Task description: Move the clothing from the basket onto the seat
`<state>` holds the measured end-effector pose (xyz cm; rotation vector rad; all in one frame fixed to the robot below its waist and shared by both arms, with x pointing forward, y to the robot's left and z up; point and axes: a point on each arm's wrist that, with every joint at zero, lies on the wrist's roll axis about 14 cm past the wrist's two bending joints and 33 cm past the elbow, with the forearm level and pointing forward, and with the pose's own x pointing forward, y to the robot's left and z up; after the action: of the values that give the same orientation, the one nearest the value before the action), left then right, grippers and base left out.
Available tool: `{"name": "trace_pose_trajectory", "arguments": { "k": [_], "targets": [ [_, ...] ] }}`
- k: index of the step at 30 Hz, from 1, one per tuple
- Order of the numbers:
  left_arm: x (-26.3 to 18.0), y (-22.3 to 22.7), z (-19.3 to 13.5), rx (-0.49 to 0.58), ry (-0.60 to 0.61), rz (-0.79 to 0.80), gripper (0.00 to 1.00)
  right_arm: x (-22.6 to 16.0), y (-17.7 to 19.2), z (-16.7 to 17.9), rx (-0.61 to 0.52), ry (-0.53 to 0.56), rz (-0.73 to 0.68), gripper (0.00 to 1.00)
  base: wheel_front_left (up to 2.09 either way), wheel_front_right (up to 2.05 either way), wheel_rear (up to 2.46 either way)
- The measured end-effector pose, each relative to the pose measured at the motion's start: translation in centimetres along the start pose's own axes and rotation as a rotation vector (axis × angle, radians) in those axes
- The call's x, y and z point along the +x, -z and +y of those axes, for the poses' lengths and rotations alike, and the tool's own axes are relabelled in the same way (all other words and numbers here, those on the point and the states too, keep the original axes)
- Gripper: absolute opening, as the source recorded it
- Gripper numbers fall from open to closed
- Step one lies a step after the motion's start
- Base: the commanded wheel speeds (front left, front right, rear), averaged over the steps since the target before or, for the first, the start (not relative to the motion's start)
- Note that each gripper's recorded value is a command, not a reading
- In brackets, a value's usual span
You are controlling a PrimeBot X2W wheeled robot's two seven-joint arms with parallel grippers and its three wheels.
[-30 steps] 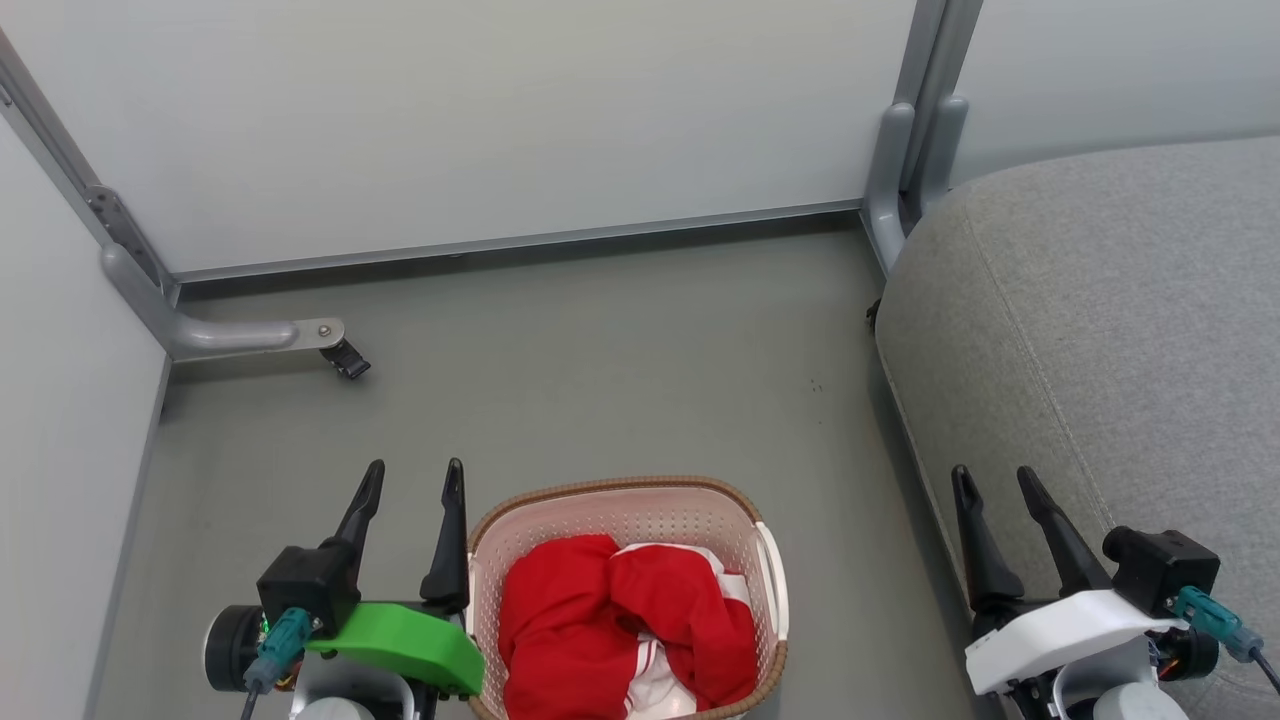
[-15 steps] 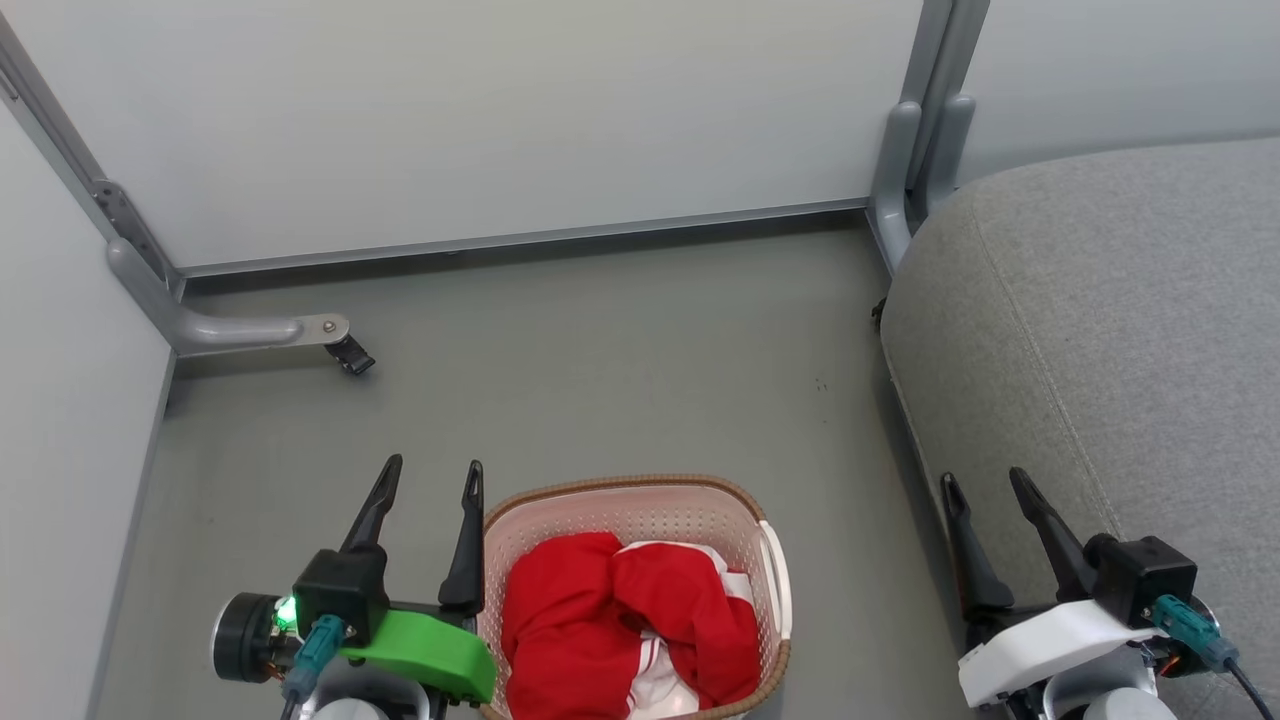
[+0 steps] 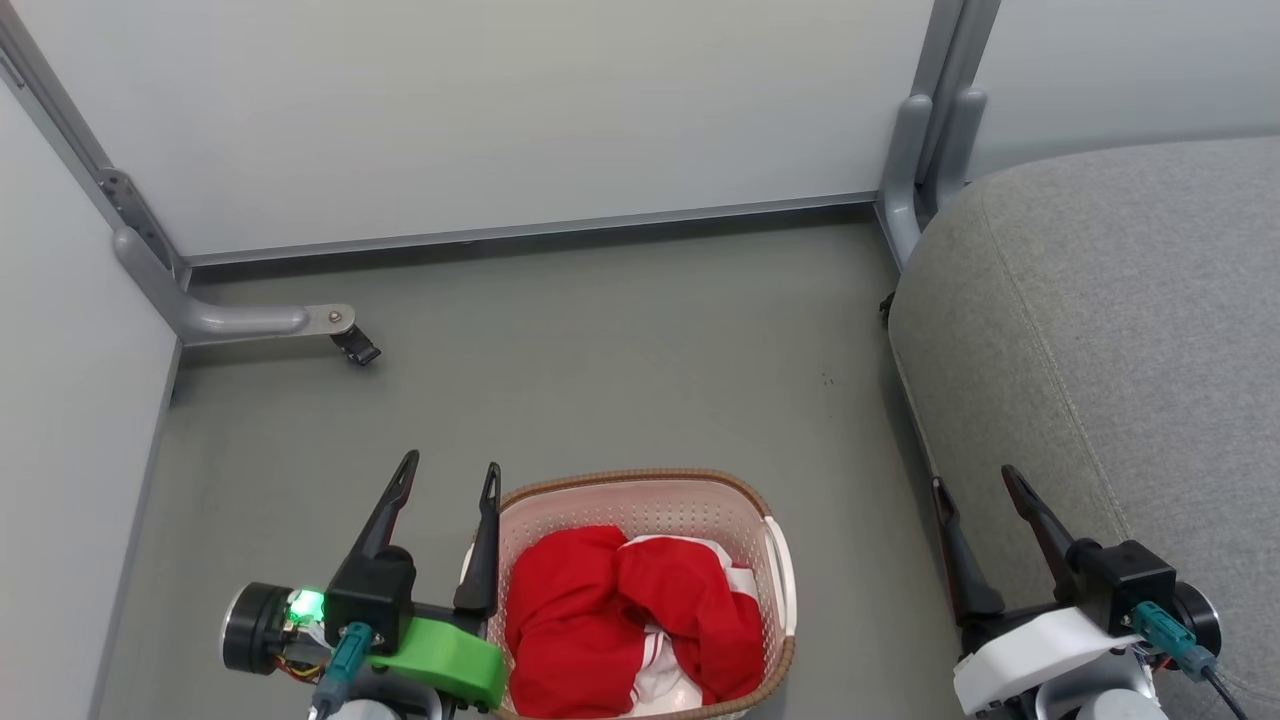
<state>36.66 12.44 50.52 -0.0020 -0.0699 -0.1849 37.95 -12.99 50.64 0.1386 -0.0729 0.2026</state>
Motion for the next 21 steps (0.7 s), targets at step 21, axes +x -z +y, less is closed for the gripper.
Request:
{"name": "trace_pose_trajectory", "arguments": {
  "k": [21],
  "targets": [
    [0.67, 0.15, -0.25, 0.007, 0.020, 0.001, 1.00, 0.35, 0.56, 0.02, -0.011, -0.005, 0.014, 1.00, 0.00, 0.00, 0.00]
  ]
}}
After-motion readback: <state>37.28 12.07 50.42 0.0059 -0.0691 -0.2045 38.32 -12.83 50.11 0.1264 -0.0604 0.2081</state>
